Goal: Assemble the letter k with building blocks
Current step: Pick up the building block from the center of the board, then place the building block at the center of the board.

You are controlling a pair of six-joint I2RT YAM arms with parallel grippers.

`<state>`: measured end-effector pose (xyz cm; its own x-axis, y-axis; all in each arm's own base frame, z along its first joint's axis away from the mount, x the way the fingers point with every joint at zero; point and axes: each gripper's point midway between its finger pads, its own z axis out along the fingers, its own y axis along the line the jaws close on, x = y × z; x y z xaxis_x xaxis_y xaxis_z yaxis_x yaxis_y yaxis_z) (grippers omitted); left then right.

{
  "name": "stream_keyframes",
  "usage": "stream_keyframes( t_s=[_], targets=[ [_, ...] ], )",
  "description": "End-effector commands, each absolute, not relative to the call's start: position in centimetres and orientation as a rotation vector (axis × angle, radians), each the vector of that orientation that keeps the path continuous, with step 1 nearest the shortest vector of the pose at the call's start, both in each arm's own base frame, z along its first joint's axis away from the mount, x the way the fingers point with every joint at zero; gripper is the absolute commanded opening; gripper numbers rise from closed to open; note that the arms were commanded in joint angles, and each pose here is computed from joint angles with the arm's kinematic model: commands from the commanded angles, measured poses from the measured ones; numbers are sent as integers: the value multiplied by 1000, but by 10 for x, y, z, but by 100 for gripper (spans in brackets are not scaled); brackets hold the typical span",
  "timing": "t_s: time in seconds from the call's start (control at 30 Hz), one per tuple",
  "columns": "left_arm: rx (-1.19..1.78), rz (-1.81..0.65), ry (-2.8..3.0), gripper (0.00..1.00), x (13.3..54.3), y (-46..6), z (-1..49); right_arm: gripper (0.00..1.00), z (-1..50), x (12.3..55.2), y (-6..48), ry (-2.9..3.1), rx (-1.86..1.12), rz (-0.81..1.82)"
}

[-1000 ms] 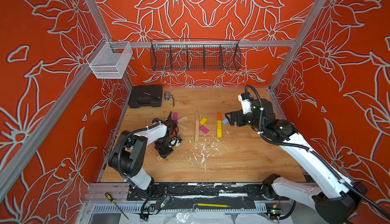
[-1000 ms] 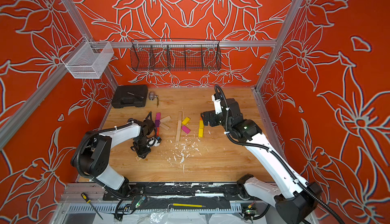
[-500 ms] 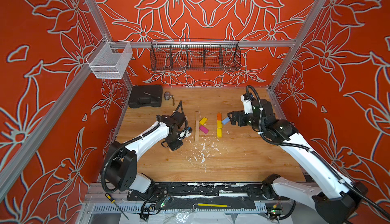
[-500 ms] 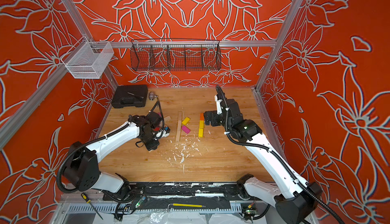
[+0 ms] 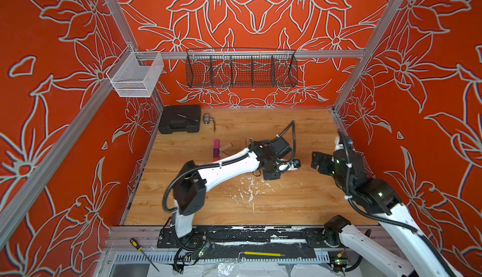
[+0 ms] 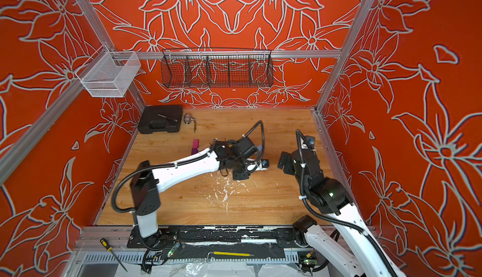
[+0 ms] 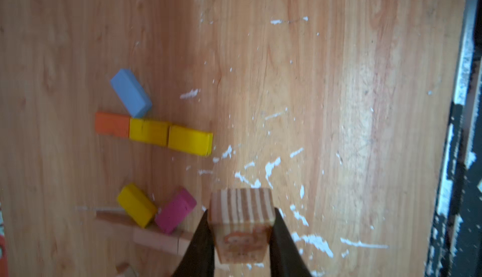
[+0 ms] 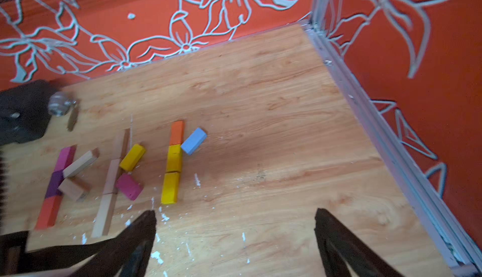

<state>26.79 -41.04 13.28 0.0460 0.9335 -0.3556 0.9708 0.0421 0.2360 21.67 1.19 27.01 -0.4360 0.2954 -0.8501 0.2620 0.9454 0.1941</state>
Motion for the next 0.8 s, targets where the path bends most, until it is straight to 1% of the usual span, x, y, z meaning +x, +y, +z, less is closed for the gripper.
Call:
stream_keyframes(
  t_s=[0.0, 0.2, 0.4, 0.47, 0.57, 0.6, 0.7, 0.77],
  targets=[
    [2046, -59, 1825, 19, 275, -441, 104, 95, 271, 186, -33, 1954, 564, -101],
    [2149, -22, 1775, 19, 287, -479, 60, 94, 280, 162, -41, 1904, 564, -21],
    [2239, 63, 1755, 20, 295, -480, 26, 94, 282, 157, -42, 1900, 559, -4],
    [2243, 63, 1749, 23, 295, -481, 23, 93, 282, 158, -41, 1905, 554, -2],
    [2239, 54, 1738, 37, 295, -484, 19, 93, 281, 160, -39, 1913, 550, 0],
    [2236, 56, 1734, 39, 296, -484, 19, 93, 282, 161, -38, 1913, 549, 3],
    [2236, 50, 1732, 43, 296, -485, 18, 93, 283, 163, -36, 1915, 542, 4],
    [2231, 36, 1735, 43, 295, -486, 21, 93, 284, 163, -36, 1917, 541, 2]
  ],
)
